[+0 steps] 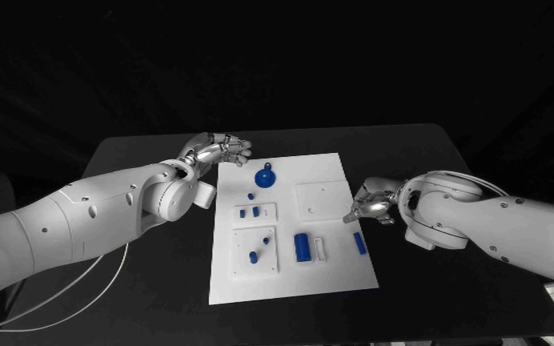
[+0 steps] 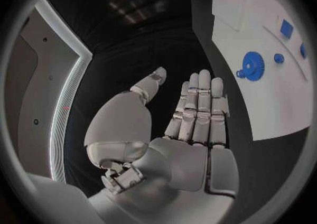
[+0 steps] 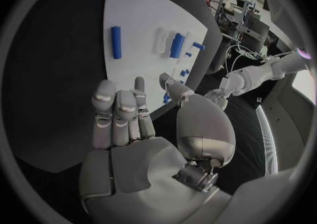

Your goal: Assemble the parts on the task board

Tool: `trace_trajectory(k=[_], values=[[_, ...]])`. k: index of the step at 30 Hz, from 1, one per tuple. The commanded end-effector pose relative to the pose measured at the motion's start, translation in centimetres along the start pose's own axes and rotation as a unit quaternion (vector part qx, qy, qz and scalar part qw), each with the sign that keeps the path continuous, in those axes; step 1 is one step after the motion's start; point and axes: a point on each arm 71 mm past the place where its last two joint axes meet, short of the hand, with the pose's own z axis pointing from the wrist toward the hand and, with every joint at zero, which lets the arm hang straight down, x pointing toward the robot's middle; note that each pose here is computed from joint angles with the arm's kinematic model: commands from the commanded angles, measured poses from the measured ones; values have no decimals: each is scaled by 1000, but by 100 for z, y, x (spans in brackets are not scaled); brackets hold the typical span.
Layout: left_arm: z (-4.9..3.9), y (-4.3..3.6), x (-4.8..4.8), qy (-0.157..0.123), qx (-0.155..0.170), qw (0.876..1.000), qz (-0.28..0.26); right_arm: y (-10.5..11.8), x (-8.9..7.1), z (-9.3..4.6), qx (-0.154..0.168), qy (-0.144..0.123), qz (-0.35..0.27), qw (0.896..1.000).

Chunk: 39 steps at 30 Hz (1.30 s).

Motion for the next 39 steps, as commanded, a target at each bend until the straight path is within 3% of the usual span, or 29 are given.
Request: trace_trajectory(k=[1,7,12,25,39], values=[[-1,-7,27,9,4,1000,-2,-85,17,-6,38,17,-66,997],[0,-9,41,15,4,1000,-4,-163,45,-3,55,24,-78,995],[-2,-10,41,17,5,1000,-5,-203,174,9,66,44,-92,993],[-8,-11,38,18,6,1000,-6,-203,375,57,66,61,-109,990],[-18,-23,62,22,11,1000,-7,-202,509,158,66,43,-137,987]])
